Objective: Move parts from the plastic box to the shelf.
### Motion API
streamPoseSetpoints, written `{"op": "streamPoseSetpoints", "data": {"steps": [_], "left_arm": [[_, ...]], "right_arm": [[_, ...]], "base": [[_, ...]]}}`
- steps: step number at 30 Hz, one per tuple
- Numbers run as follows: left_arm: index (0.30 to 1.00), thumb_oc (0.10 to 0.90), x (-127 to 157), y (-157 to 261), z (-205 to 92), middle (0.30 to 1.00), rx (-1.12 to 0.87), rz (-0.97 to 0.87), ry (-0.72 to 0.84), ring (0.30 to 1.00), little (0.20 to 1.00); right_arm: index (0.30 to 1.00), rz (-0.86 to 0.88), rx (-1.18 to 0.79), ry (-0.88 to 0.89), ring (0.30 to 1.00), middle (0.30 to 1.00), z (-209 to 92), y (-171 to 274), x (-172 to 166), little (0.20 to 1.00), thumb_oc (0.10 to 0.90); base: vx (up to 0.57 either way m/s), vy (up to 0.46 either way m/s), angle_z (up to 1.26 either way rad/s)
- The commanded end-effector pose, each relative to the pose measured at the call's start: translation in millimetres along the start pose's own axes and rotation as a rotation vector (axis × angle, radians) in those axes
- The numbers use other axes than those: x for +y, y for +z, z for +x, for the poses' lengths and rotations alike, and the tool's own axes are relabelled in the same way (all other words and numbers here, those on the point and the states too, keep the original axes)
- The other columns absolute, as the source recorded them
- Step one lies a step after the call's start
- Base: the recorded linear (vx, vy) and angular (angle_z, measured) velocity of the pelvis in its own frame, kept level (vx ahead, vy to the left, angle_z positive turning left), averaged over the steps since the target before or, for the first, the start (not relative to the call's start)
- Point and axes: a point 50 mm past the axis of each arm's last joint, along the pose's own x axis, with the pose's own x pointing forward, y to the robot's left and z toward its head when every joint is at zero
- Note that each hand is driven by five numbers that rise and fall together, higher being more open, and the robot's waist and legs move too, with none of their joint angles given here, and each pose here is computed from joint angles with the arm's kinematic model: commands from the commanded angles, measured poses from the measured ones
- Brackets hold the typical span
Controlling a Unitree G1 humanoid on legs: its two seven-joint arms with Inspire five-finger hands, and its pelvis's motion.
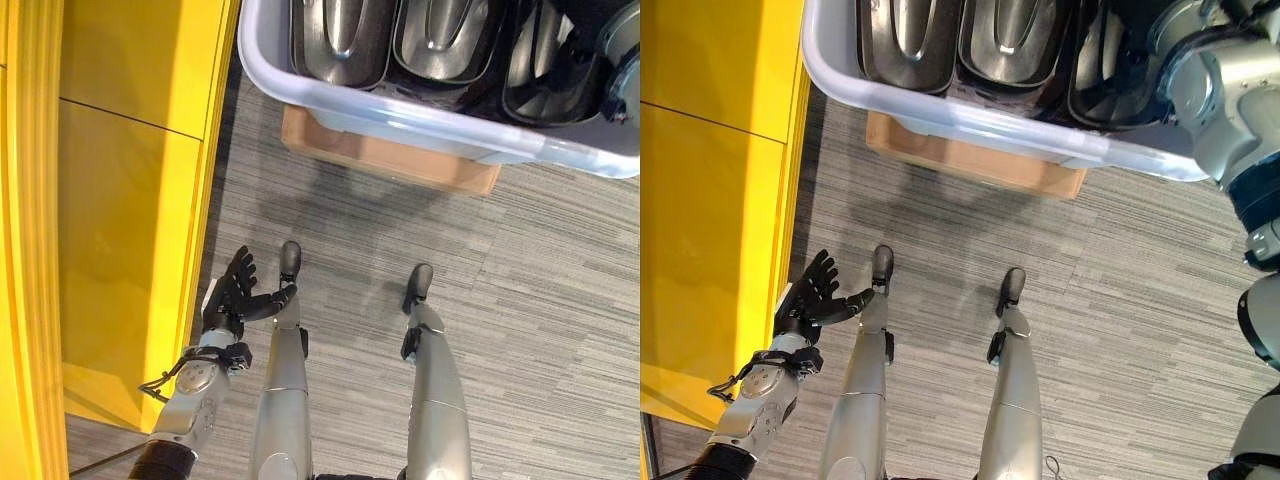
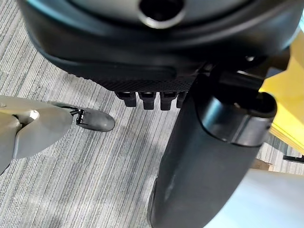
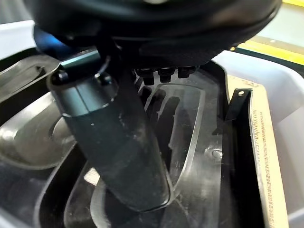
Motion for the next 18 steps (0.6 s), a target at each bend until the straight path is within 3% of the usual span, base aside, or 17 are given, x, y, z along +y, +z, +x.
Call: {"op": "streamPoseSetpoints", "data": {"steps": [1,18], "left_arm": [[1.0,0.9,8.8,26.1,-8.3,1.0,-0.128,0.014,-0.003,1.0,1.0],[1.0,0.9,8.0,23.4,-9.3,1.0,-0.117,0.015,-0.018,1.0,1.0]], "right_arm": [[1.0,-0.067,0.131,-0.14,1.0,1.0,-1.5,-30.5,-43.7,1.0,0.9],[1.0,-0.038,0.397,-0.203,1.0,1.0,-12.6,-84.5,-72.0,1.0,0.9]], "base": [[-0.01,-0.018,0.05],[0.0,-0.004,0.02]]}}
